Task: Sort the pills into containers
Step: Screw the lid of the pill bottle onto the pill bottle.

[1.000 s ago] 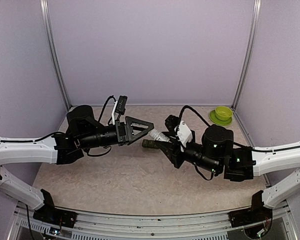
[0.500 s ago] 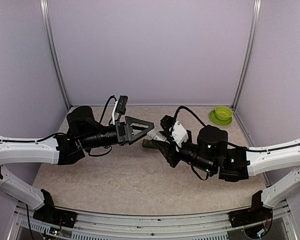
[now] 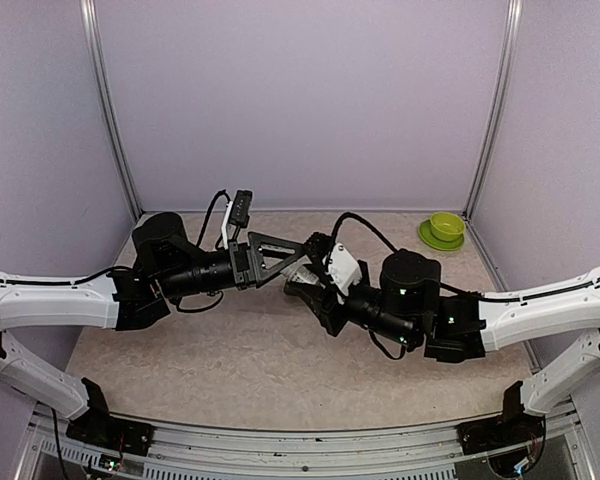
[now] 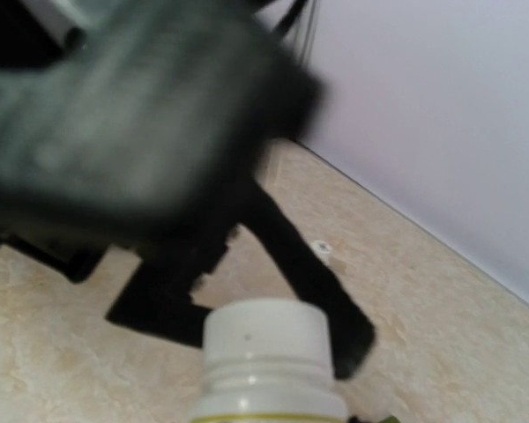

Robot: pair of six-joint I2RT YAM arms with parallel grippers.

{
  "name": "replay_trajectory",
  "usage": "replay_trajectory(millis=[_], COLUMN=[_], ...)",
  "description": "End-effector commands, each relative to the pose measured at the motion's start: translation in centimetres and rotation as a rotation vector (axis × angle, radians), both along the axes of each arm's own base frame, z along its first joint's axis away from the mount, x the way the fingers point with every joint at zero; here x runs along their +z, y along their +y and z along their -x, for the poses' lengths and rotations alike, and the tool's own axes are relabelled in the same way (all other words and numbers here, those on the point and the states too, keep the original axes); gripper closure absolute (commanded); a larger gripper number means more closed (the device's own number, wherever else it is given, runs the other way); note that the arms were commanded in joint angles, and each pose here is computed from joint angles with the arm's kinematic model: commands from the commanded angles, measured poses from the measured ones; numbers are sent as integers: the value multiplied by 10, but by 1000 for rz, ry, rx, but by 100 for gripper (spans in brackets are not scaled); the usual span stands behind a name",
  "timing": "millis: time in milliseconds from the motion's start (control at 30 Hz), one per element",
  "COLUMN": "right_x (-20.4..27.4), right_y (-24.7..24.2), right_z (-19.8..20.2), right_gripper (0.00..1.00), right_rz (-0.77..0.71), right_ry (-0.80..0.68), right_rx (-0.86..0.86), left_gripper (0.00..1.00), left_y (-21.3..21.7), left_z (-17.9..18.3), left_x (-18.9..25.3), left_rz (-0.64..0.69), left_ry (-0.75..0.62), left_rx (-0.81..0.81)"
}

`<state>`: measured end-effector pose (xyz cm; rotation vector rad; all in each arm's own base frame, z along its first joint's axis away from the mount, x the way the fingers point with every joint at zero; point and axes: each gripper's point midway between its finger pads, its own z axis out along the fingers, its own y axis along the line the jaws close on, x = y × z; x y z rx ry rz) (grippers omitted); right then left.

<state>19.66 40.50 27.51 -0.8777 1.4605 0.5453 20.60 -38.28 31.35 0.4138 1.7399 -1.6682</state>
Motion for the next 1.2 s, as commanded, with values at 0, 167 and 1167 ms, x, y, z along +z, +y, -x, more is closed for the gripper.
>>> replay_trajectory(millis=[0, 167, 1167], right_x=[-4, -14, 7], right_y=[17, 27, 4], right_z=[7, 12, -1], right_gripper=[75, 75, 74], right_rz=[14, 38, 6], right_ry=[5, 16, -73], right_rx=[47, 72, -46], left_gripper=[1, 1, 1], left_y=[3, 6, 13], left_z=[17, 18, 16], left_x=[27, 32, 30], left_rz=[77, 86, 81], left_ry=[-67, -79, -71], left_rx=[-55, -47, -32])
